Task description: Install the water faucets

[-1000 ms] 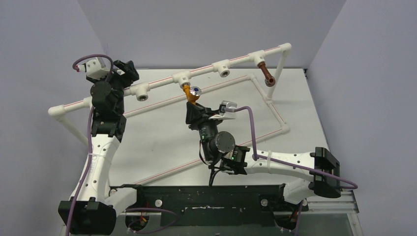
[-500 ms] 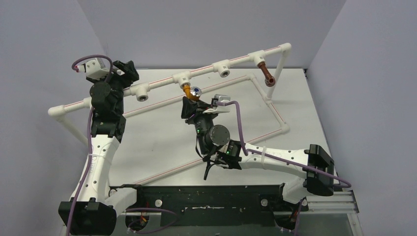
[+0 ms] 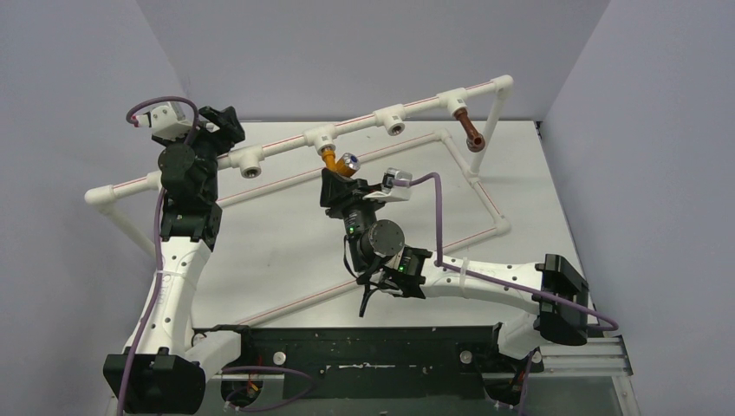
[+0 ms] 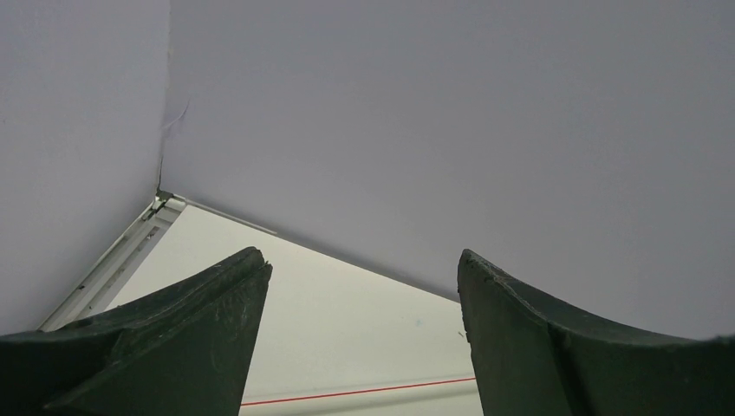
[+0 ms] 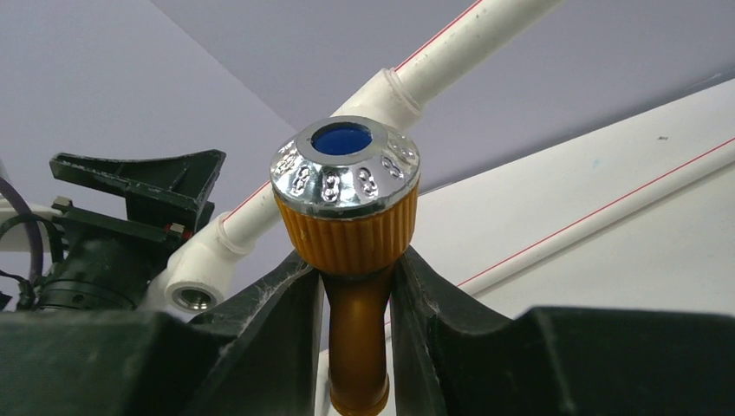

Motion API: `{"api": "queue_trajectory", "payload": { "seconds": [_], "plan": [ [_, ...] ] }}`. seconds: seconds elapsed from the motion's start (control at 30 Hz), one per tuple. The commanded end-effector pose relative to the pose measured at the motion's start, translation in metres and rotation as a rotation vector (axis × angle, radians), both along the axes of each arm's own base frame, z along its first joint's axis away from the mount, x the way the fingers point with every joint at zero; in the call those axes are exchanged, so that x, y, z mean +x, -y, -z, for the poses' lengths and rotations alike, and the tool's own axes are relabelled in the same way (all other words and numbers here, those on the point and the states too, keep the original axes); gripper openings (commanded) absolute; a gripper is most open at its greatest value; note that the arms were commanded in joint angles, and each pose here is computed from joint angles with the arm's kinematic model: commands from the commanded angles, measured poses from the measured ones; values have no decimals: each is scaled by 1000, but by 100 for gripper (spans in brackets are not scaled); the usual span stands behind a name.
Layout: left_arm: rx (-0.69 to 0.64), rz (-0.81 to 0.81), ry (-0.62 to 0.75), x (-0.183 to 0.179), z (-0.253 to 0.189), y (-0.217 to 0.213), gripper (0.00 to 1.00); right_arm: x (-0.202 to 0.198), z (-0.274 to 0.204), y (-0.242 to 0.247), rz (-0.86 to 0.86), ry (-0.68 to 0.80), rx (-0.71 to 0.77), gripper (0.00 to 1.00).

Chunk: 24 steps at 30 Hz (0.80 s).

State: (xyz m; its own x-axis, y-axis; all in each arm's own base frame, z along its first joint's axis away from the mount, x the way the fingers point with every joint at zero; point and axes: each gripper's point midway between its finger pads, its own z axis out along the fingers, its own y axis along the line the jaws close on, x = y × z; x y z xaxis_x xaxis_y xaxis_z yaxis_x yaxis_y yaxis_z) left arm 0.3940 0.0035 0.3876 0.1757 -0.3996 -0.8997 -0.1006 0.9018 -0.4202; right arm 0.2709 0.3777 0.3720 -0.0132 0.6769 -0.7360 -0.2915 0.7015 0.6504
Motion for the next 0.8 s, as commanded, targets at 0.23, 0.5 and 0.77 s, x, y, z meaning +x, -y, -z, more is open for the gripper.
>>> {"api": "queue_trajectory", "payload": {
  "seconds": [0.23,0.5,0.77],
  "plan": [
    [12,123,-550,-34,162,22,77,24,-8,8,-48,-95,463,0],
    [10,122,-548,-34,162,21,77,31,-9,13,-81,-122,615,0],
    [10,122,-545,-34,162,20,77,32,-6,7,-105,-152,705,0]
  ]
}}
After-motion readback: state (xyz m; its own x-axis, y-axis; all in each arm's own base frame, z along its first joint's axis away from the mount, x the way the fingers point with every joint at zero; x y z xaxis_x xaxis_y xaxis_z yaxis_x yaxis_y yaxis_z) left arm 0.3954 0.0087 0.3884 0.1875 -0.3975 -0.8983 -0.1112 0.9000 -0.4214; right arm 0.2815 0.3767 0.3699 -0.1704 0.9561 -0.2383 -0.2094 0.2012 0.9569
